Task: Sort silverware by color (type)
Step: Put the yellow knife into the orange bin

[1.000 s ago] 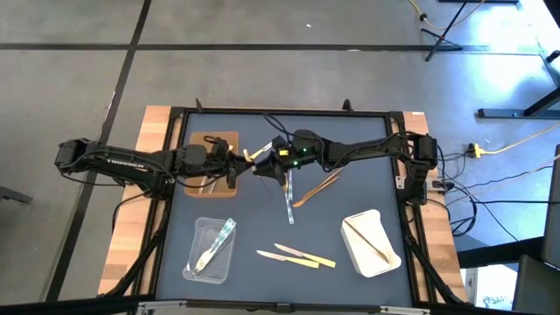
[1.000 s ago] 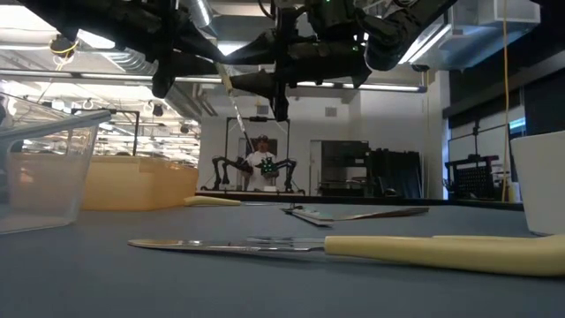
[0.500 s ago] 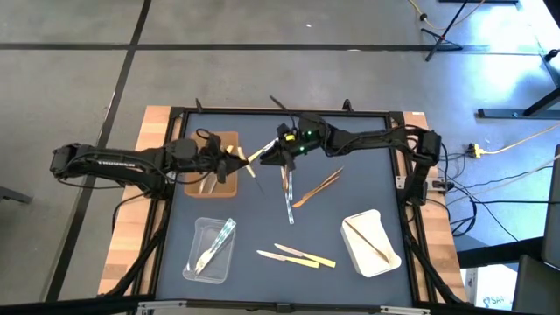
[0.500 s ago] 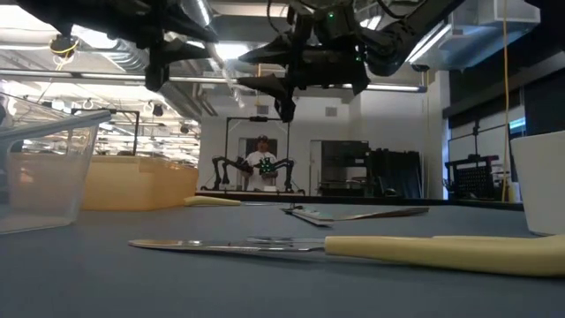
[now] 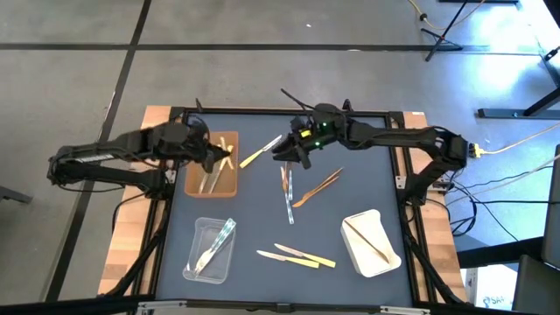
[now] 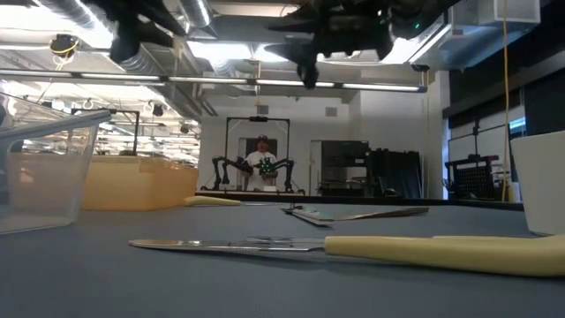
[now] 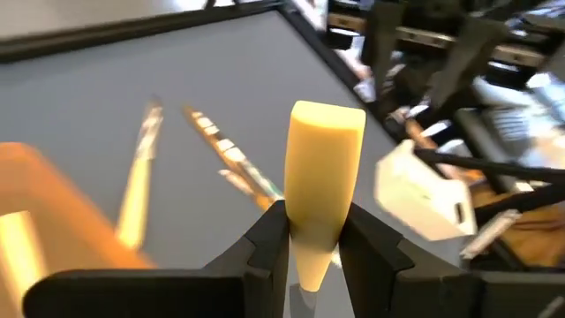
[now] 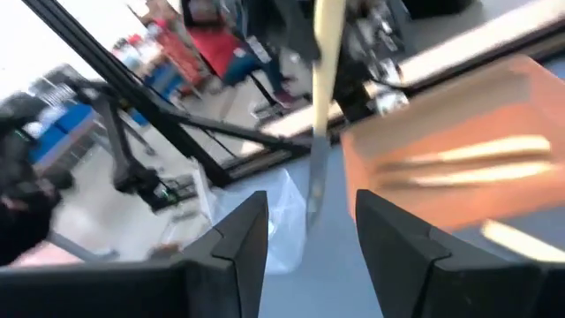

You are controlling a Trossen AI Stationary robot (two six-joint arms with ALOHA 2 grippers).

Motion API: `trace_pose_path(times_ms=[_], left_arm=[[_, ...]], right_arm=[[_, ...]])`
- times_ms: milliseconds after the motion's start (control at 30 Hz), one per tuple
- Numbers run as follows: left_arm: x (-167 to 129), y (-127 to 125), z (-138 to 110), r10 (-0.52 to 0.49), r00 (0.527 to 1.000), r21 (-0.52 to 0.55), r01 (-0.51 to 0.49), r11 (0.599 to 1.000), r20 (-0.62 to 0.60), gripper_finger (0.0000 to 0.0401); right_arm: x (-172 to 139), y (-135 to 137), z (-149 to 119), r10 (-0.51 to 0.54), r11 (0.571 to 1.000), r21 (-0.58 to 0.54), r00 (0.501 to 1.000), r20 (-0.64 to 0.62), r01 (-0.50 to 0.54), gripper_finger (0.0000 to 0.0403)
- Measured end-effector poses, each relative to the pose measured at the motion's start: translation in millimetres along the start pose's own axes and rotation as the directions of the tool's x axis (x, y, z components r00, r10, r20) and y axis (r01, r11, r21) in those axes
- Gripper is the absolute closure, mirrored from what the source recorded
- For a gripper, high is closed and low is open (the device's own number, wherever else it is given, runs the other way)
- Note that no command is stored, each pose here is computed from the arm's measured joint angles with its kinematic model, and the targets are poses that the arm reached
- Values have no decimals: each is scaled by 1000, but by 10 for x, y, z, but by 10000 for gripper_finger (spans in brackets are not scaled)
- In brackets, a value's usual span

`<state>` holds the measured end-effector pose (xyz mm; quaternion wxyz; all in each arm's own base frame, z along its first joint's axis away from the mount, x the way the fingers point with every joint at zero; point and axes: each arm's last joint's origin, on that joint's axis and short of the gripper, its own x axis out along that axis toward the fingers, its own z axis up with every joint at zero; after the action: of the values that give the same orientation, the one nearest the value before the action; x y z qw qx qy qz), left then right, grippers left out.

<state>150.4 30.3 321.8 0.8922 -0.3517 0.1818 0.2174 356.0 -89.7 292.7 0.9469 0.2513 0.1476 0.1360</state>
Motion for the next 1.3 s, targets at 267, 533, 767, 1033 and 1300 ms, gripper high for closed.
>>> trace_pose_path(times_ms=[267, 533, 767, 1033, 1300], left_arm=[[-338, -63, 238, 234, 971, 31, -233, 972, -58, 326], [-235, 72, 167, 436, 880, 87, -427, 900, -189, 326], [75, 115, 171, 556, 794, 177, -527, 831, -246, 325], [578, 237, 159, 656, 670, 281, -593, 755, -348, 325], [1063, 459, 159, 660, 591, 333, -574, 748, -463, 325]], right_arm=[[-82, 336, -158, -200, 974, -131, 972, -121, 184, 244], [6, 540, -435, -314, 945, -186, 909, -274, 270, 244], [75, 694, -572, -413, 903, -252, 863, -291, 348, 244], [125, 822, -641, -402, 905, -276, 865, -300, 324, 244], [129, 837, -654, -399, 906, -278, 864, -306, 320, 244]])
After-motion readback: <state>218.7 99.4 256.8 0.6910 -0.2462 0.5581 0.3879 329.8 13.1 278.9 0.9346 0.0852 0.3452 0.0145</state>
